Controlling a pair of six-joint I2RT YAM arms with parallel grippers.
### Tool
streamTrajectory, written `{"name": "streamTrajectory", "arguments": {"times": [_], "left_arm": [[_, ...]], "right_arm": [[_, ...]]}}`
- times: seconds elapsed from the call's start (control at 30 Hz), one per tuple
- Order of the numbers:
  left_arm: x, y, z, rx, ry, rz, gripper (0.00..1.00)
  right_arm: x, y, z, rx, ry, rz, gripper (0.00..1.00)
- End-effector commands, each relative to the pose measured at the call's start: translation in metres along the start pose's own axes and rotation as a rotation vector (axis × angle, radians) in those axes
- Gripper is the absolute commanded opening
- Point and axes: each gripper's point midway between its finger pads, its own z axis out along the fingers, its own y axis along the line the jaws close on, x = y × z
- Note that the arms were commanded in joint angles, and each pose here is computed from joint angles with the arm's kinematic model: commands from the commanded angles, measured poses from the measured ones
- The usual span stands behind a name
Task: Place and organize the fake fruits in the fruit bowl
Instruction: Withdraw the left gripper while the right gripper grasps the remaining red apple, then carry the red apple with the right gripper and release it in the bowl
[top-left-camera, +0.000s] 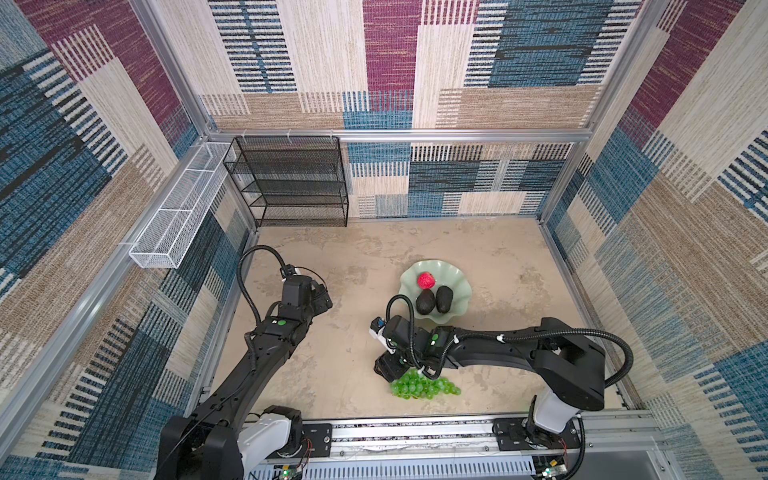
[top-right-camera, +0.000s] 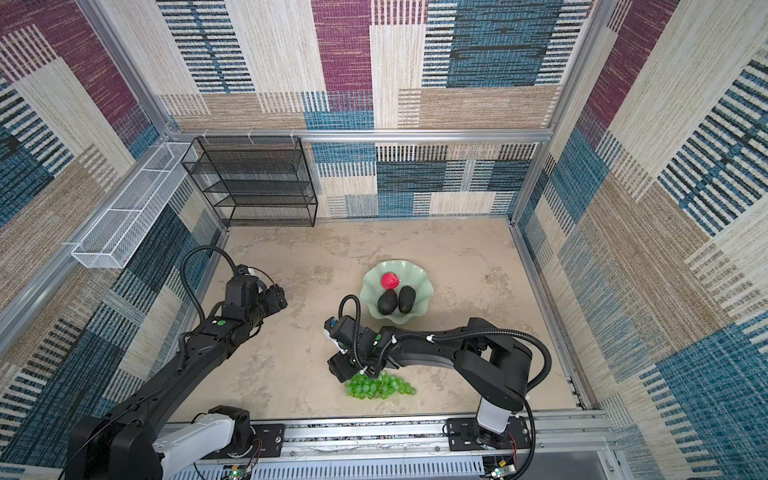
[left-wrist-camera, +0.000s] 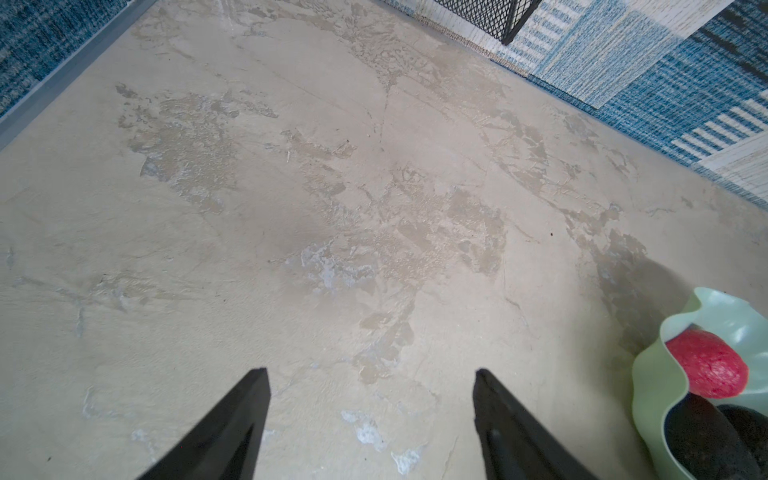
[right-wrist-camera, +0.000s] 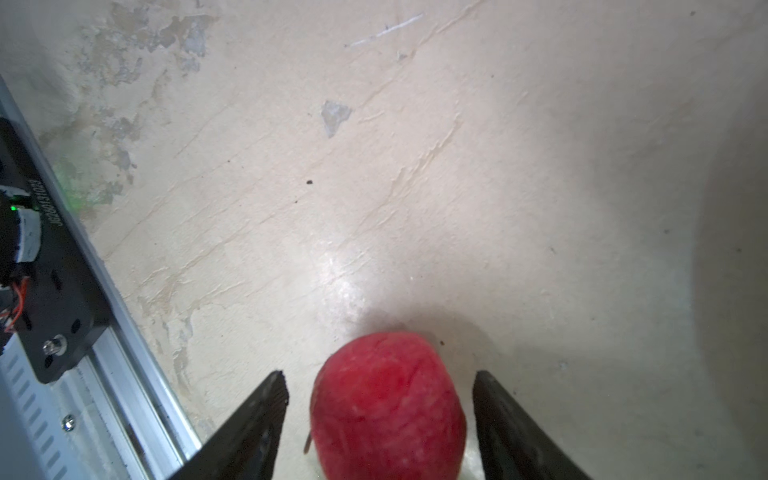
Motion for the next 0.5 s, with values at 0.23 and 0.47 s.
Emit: {"name": "streamTrajectory", "arguments": {"times": [0.23, 0.47], "left_arm": [[-0.004, 0.007, -0.005, 0.013, -0.015, -0.032, 0.81], [-0.002, 0.011, -0.007, 0.02, -0.015, -0.045, 0.81]], "right_arm": [[-0.008, -0.007, 0.007, 0.048, -0.017, 0.015, 0.49], [-0.047, -0.021, -0.035, 0.005, -0.144, 0.09, 0.45]]}}
